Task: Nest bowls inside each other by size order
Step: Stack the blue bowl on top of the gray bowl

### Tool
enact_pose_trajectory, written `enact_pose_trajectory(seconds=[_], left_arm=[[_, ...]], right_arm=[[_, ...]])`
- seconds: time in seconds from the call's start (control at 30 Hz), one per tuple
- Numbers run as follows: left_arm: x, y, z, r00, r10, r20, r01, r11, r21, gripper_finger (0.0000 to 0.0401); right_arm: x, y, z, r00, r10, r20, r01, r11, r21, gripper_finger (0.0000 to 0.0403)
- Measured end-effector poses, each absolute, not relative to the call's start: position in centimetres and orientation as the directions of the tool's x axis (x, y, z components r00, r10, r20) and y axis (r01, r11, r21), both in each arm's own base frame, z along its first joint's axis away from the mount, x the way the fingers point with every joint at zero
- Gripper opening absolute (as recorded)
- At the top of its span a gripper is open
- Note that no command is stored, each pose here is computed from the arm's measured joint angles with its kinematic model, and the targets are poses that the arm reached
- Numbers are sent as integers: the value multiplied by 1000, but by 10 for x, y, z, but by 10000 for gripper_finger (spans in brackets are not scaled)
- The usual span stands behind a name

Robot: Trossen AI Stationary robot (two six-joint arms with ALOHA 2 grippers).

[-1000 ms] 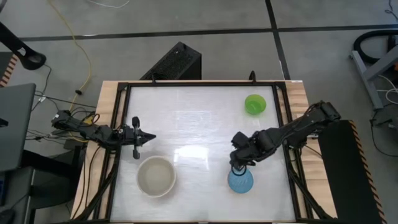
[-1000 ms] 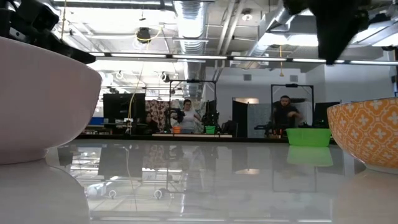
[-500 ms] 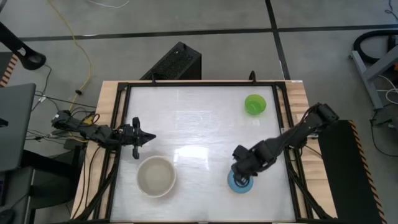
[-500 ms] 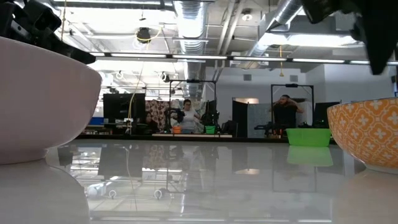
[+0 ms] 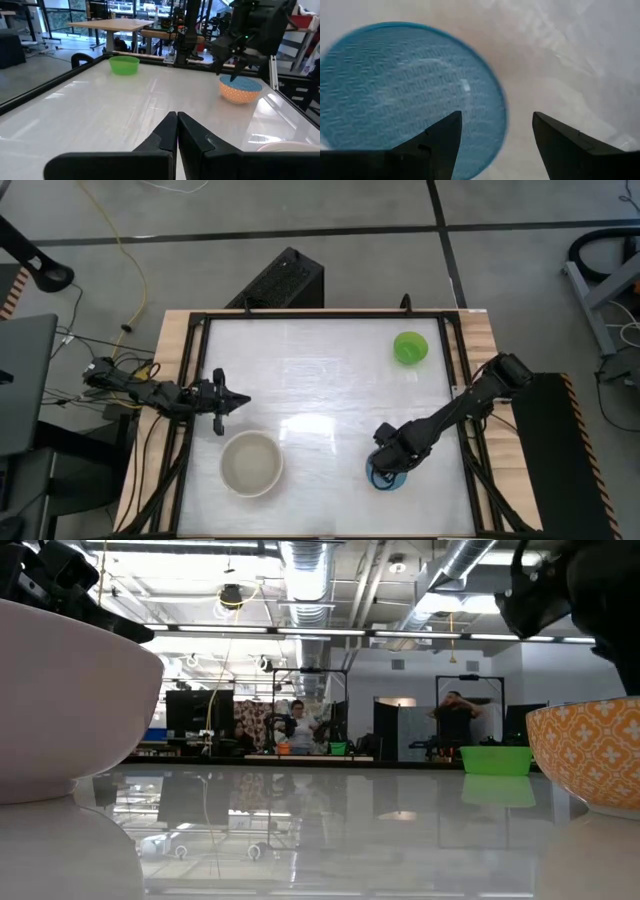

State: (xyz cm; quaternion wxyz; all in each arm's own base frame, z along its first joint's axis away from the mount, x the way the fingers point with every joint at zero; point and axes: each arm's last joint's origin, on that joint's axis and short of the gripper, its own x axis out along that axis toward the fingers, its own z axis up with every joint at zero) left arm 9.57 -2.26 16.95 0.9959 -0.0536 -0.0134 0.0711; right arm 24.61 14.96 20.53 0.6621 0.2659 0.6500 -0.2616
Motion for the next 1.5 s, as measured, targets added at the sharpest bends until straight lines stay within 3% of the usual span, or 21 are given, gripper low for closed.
enact_pose_trajectory(seconds=[0.2,0.3,0.67,0.93,1.1,1.23,1.33,1.5], left_arm=[[96,-22,170,988,151,19,-148,983,-110,0],[96,-22,170,988,152,20,-149,981,-121,0],[96,-22,170,988,154,20,-151,980,-128,0],[96,-22,170,988,155,20,-151,980,-129,0],[96,-22,170,988,154,20,-151,980,-129,0],[96,-22,170,988,154,20,-151,980,-129,0],[96,-22,170,988,154,20,-150,980,-131,0],[96,-22,170,988,154,20,-150,980,-132,0]], right_arm=[[246,150,190,62,22,-998,688,723,59,262],[247,150,183,95,41,-995,670,737,94,240],[250,139,184,88,22,-996,599,798,70,21],[248,119,205,141,33,-989,615,780,114,16],[247,101,233,267,77,-961,634,737,235,14],[251,89,257,382,19,-924,651,704,284,14],[265,83,272,466,-15,-885,639,697,325,14],[316,83,284,615,8,-788,501,768,398,14]])
